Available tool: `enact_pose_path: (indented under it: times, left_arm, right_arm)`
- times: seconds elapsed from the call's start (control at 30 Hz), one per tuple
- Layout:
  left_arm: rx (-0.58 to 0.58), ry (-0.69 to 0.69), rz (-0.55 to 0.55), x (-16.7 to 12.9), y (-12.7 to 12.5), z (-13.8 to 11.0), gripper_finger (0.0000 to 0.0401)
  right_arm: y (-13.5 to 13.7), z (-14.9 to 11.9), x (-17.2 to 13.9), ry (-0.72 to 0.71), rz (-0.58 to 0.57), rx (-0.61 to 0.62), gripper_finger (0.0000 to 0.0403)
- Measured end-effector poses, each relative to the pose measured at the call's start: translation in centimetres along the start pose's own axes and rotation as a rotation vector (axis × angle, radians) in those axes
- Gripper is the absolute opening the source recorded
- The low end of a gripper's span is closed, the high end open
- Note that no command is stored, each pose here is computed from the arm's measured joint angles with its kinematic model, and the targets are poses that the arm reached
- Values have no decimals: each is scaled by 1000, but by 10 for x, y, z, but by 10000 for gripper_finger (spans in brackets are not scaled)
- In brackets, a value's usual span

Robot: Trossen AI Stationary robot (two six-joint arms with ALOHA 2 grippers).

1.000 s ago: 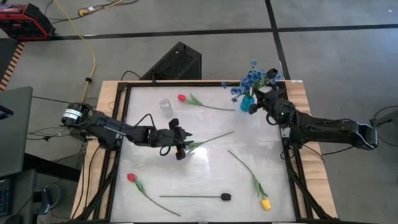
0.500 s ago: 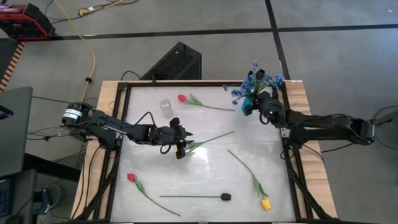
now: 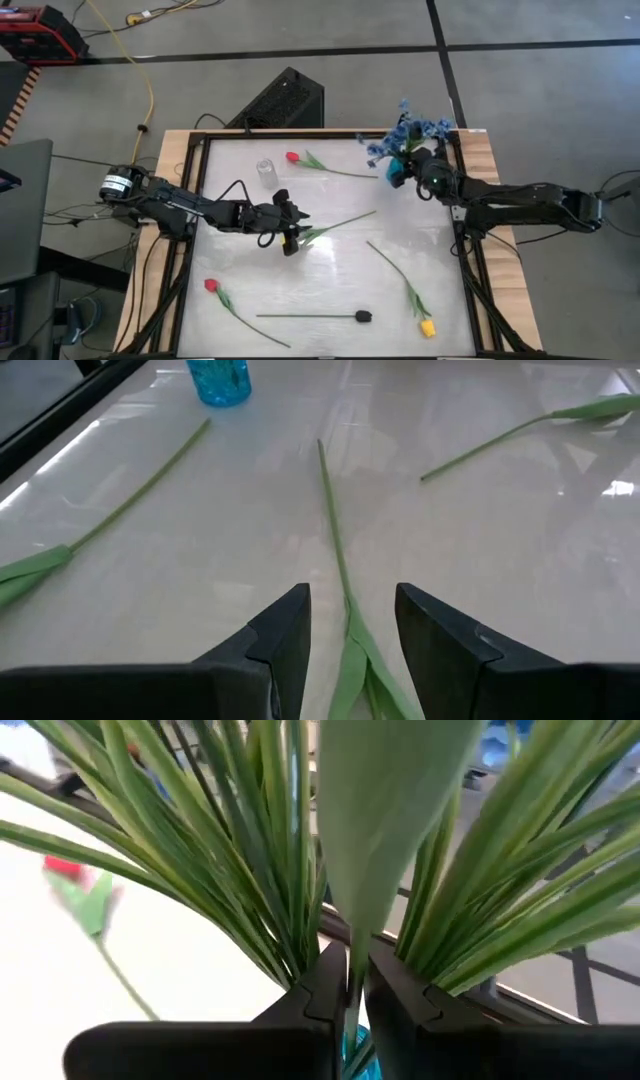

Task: Sort flowers into vase by color
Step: Put the top black flower into the blue vase

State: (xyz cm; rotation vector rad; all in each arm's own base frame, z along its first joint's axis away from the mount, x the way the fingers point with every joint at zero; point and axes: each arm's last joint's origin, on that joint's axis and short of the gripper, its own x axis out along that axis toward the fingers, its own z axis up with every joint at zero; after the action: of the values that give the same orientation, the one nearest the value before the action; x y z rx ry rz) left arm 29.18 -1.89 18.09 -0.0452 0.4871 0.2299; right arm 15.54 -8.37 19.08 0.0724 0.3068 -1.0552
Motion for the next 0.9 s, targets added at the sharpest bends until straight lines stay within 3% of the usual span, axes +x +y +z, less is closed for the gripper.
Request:
enact_pose_path:
  times: [0.37, 0.67, 0.9]
  left_arm:
    - [-2, 7, 2, 0, 0, -1, 138]
    - [-1, 14, 4, 0, 0, -1, 138]
    - [16, 66, 12, 0, 1, -7, 138]
  right_arm:
    - [2, 2, 0, 16, 45, -11, 72]
    - [1, 27, -6, 181, 38, -87, 142]
    - [1, 49, -17, 321, 155, -90, 175]
